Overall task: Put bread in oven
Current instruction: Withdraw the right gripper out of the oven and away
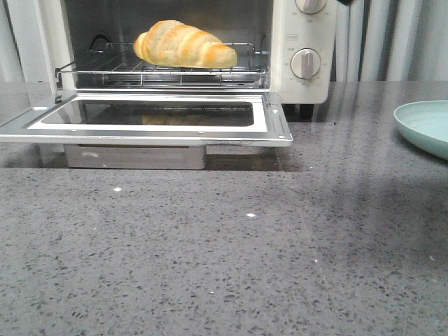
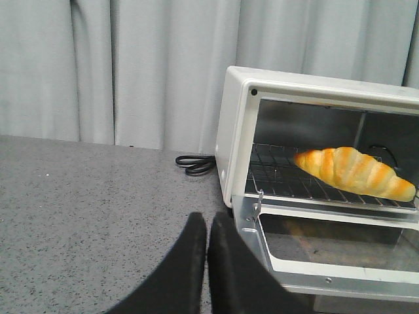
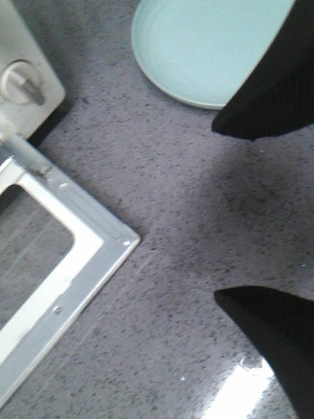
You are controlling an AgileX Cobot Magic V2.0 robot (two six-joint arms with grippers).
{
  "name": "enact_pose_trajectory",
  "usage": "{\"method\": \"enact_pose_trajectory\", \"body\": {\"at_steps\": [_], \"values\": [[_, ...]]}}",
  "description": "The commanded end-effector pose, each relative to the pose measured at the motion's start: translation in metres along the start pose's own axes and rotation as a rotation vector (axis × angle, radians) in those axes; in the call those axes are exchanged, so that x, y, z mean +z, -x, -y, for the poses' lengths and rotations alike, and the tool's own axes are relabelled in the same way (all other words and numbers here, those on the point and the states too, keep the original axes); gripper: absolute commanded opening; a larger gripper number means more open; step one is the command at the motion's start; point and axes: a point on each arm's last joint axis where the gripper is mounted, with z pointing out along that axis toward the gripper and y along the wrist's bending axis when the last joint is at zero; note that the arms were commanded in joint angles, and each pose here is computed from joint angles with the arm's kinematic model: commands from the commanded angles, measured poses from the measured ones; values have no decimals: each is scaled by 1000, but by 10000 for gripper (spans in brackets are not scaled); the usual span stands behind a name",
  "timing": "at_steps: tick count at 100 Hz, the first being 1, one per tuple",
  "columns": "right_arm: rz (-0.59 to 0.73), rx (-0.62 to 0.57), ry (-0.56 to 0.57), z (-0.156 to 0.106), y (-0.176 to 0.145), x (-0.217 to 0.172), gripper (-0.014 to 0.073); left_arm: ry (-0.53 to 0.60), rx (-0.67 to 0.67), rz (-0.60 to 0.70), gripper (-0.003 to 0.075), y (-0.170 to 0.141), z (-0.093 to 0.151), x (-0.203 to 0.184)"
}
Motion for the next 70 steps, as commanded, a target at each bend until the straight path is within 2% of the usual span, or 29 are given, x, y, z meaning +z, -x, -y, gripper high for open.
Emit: {"method": "enact_pose_trajectory", "body": {"at_steps": [1,11,51,70], "values": [[0,47,-62,17,-13,-14,433,-1,-30,93,-22,9,0,2],[-12,63,-34,19,-26,-16,390,3,-33,57,-22,-1,-1,5],[34,116,27,36,-64,-37,-57,11,-46,-28,-22,-23,-4,10],[70,136,38,42,-69,-46,-75,11,-46,-28,-21,-23,-4,10]]}}
